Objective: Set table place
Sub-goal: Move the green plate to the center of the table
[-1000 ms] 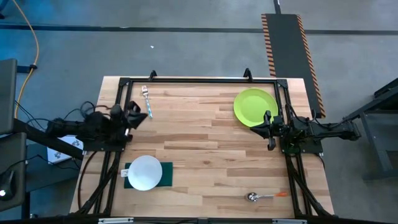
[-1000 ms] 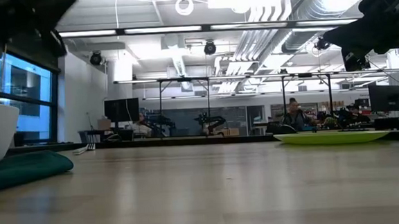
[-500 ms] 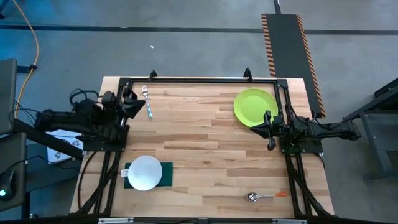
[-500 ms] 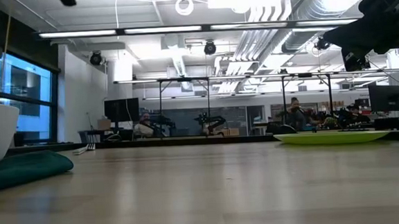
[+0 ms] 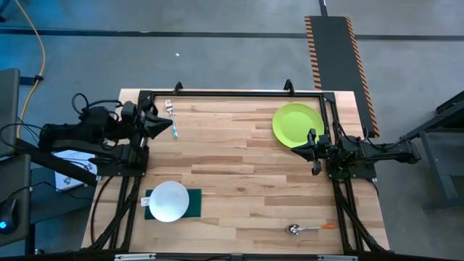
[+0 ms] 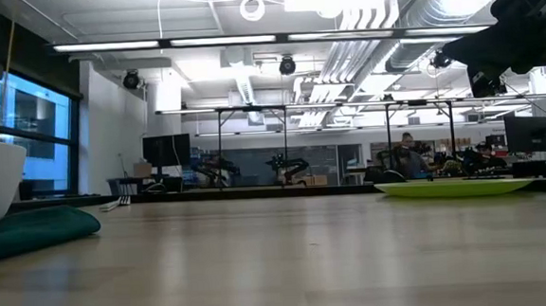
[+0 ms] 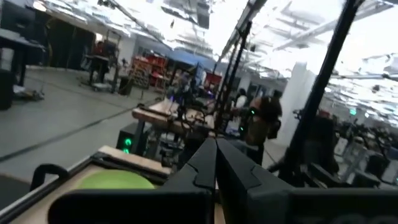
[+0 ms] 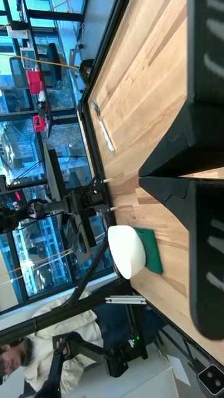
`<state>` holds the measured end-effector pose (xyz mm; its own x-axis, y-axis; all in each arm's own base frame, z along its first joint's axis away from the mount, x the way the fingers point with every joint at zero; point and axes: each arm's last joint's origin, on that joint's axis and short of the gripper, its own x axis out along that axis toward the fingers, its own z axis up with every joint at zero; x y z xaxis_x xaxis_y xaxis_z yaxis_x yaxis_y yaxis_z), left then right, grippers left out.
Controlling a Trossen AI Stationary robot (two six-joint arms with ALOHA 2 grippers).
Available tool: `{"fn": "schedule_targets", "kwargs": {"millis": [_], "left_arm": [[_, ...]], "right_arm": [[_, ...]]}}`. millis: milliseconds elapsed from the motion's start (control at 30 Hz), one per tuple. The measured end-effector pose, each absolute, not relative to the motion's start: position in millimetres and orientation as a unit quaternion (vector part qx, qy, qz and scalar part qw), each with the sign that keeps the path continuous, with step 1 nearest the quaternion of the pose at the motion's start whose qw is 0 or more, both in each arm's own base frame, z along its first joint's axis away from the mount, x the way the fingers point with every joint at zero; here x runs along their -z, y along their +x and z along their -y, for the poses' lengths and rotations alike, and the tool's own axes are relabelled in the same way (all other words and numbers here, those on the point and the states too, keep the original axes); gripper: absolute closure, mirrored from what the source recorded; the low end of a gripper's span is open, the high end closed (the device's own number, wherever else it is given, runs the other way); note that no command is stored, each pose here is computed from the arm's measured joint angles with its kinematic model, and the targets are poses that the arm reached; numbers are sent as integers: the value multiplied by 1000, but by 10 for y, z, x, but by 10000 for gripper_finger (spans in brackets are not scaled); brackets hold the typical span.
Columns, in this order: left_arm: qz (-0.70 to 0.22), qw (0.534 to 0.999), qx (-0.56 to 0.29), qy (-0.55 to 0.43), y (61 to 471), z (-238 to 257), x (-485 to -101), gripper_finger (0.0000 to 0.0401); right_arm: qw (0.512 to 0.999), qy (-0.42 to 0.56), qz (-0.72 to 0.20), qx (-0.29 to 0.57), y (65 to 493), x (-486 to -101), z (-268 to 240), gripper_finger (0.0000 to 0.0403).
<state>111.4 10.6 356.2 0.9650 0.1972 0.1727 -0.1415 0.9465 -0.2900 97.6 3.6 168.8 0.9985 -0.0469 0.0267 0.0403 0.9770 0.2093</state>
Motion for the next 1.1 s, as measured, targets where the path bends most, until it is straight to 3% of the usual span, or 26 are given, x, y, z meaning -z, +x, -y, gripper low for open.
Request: {"fn": "schedule_targets", "kwargs": {"millis": [500, 700, 1000, 1100], "left_arm": [[82, 987, -64, -122, 1148, -93, -3535, 401], [78, 985, -90, -124, 1148, -108, -3521, 401], [83, 981, -124, -125, 1143, -127, -3522, 401], [84, 979, -135, -129, 1141, -134, -3521, 401]], "right_arm": [[993, 116, 24, 21, 975, -1703, -36, 402], [950, 280, 139, -14, 939, -1928, -33, 402], [904, 231, 359, 12, 751, -2308, 15, 402], [900, 200, 387, 3, 718, -2501, 9, 402]]}}
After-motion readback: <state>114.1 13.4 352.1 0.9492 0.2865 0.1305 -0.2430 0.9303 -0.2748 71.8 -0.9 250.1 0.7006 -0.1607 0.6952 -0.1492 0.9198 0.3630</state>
